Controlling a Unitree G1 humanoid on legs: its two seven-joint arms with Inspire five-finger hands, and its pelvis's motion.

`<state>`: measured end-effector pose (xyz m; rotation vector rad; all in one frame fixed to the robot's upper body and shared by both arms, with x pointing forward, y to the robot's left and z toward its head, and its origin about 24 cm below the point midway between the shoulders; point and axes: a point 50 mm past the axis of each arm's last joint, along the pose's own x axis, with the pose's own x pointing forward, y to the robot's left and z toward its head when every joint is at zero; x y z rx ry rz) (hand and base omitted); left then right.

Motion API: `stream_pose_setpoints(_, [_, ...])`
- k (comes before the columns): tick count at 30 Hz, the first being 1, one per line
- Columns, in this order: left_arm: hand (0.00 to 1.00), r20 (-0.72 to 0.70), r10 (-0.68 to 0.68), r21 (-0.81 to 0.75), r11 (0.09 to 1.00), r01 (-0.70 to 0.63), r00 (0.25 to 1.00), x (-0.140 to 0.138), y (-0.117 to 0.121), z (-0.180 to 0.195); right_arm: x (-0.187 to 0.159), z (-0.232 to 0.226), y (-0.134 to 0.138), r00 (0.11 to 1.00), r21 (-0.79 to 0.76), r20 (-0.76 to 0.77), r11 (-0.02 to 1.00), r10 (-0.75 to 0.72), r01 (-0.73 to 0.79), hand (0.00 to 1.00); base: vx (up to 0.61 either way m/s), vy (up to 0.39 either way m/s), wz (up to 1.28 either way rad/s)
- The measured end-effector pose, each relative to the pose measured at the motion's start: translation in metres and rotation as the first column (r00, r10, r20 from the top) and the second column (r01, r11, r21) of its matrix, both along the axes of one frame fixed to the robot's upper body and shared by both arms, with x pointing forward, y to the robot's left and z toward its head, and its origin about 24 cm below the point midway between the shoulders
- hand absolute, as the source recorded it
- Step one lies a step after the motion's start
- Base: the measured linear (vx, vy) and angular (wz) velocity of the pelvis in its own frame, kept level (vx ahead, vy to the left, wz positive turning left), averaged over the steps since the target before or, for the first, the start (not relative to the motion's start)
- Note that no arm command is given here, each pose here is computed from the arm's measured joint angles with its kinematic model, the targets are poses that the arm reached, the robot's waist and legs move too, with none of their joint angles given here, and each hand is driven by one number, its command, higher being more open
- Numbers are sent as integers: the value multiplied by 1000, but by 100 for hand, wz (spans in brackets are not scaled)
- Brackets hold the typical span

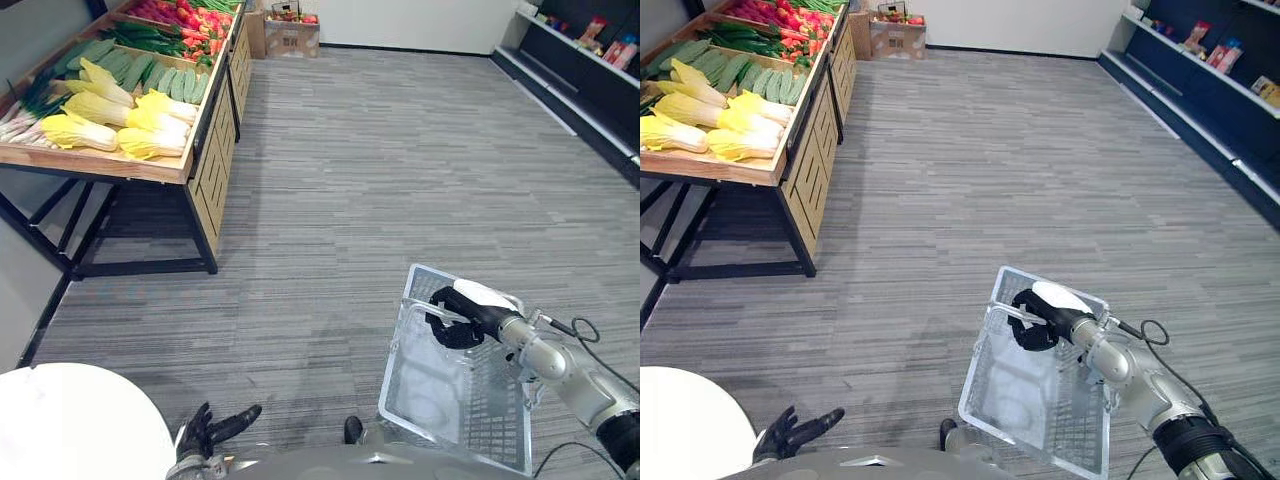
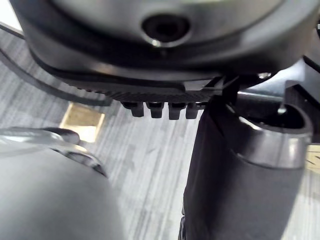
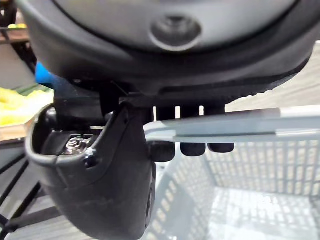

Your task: Pick vegetable in the basket

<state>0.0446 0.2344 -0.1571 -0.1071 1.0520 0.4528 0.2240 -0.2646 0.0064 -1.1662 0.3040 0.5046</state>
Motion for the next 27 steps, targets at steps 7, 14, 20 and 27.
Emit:
stream_pose_setpoints(7, [100, -28, 32, 14, 999, -31, 999, -7, 7, 0, 6, 6, 9, 996, 79, 67, 995, -60, 54, 0, 12, 50, 42])
stream_pose_setpoints(14, [100, -50, 9, 22, 1000, -7, 999, -6, 8, 0, 13, 19, 15, 989, 116, 133, 992, -58, 43, 0, 428, -226, 32])
stream_pose_setpoints(20, [100, 10, -53, -39, 998, 53, 999, 19, -17, -2, 25, 32, 5, 977, 100, 175, 989, -124, 107, 0, 513, -372, 45])
stream_pose_setpoints(27, [100, 13, -35, -33, 999, 35, 999, 16, -13, -1, 26, 35, 3, 972, 130, 187, 984, -141, 118, 0, 415, -245, 8])
